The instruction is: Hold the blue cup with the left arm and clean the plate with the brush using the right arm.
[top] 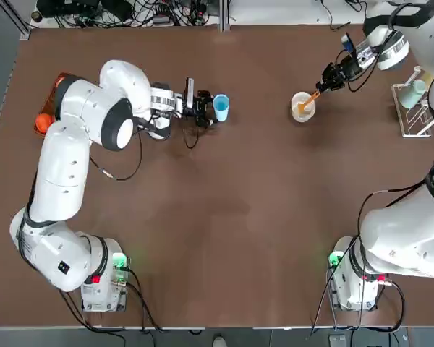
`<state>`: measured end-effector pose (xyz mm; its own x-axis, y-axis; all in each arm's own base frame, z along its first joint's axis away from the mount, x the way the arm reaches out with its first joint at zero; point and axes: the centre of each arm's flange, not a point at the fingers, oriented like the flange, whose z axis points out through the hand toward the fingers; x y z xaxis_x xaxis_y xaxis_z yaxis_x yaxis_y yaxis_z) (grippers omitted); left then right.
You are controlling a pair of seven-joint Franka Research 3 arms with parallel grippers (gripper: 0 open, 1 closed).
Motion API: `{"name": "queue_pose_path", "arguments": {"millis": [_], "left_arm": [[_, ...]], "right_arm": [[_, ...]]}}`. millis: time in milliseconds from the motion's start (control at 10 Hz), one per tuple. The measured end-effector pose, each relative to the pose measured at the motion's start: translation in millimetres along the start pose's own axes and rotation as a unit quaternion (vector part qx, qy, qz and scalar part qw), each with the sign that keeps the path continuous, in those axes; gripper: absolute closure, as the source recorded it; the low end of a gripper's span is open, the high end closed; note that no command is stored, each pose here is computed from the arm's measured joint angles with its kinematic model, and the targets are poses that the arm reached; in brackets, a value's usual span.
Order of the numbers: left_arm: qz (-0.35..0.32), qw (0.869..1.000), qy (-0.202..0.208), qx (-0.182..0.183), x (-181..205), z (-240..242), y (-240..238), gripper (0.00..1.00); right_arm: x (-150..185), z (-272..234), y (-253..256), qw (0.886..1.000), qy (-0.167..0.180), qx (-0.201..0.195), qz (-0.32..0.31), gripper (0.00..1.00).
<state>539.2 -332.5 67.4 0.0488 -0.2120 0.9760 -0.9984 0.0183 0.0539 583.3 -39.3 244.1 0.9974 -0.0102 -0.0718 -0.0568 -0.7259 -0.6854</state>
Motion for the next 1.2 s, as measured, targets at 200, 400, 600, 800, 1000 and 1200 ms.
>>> {"name": "queue_pose_path", "arguments": {"millis": [200, 400, 600, 800, 1000, 1200], "left_arm": [[0.001, 1.000, -0.002, -0.003, 1.4, -1.8, 1.7, 0.00], [0.001, 1.000, -0.007, -0.005, 3.1, -7.7, 3.2, 0.00], [0.002, 1.000, -0.009, -0.004, 3.4, -14.9, 0.2, 0.00], [0.002, 1.000, -0.013, -0.004, 1.9, -21.8, -1.5, 0.00], [0.002, 1.000, -0.012, -0.005, 4.7, -30.8, -2.2, 0.00], [0.013, 1.000, -0.024, 0.000, 17.0, -54.0, -7.8, 0.00]], "right_arm": [[-1.3, -4.4, 5.1, 1.000, 0.001, 0.003, -0.005, 0.64], [-2.5, -11.2, 12.7, 1.000, 0.005, 0.004, -0.005, 0.54], [-3.2, -15.3, 17.3, 1.000, 0.008, 0.003, -0.009, 0.41], [-2.8, -18.3, 19.0, 1.000, 0.010, 0.002, -0.014, 0.24], [1.4, -22.7, 13.2, 1.000, 0.014, 0.000, -0.017, 0.01], [8.3, -32.4, -8.2, 0.999, 0.007, -0.034, -0.039, 0.00]]}}
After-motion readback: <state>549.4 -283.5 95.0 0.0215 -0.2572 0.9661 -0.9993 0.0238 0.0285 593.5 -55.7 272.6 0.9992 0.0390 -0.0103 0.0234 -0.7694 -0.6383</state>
